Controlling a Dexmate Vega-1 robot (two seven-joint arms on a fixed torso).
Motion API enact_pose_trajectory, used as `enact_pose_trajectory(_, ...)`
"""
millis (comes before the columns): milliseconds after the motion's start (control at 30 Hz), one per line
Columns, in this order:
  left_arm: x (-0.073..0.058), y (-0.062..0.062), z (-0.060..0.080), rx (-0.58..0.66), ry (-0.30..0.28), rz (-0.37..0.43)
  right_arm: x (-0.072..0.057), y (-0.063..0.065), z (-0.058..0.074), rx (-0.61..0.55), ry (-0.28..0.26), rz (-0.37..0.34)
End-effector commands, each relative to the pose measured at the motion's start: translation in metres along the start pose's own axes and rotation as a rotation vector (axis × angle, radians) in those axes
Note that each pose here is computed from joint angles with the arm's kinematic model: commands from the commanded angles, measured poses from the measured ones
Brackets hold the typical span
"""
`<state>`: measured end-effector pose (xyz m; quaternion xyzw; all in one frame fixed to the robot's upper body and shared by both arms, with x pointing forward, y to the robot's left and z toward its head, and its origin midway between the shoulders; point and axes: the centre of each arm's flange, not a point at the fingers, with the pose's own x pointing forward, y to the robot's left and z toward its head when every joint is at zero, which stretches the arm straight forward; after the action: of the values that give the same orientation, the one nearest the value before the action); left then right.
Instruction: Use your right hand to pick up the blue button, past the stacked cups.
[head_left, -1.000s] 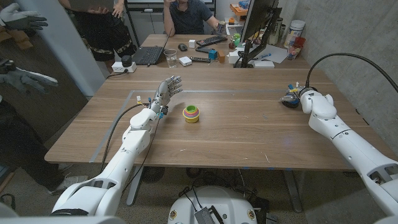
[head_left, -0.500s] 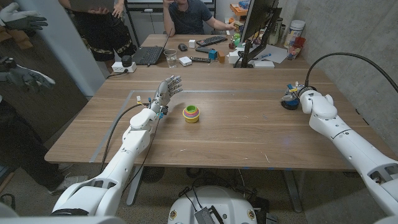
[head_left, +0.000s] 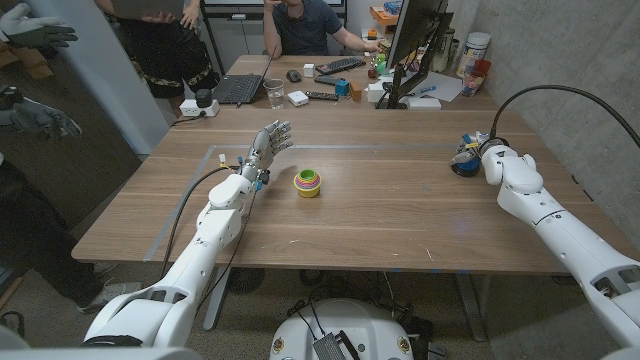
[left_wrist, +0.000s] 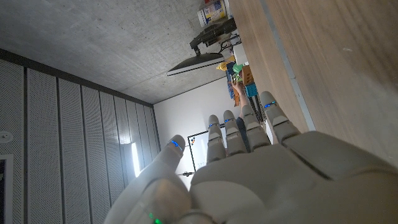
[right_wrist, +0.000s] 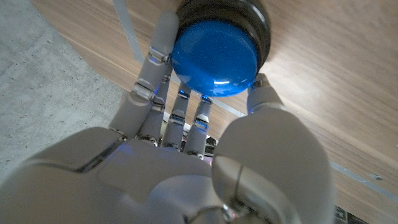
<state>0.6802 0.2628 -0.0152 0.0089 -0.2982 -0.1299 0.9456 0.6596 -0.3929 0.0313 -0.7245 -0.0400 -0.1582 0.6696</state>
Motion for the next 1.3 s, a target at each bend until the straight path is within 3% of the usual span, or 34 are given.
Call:
enact_pose_trajectory(33,-0.001,0.001,-0.002,0.003,0.002,0.0,-0.003,-0.012,0.003,0.021,-0.026,-0.076)
enact_pose_trajectory(533,-0.004,0.002,-0.002,-0.004,-0.005,-0.001,-0.011,-0.054,0.01,0.024,-0.057,-0.186)
enact_pose_trajectory(1300,-0.007,0.007,-0.001,-0.007,-0.01,0.003,-0.022,-0.092,0.018,0.039,-0.093,-0.29)
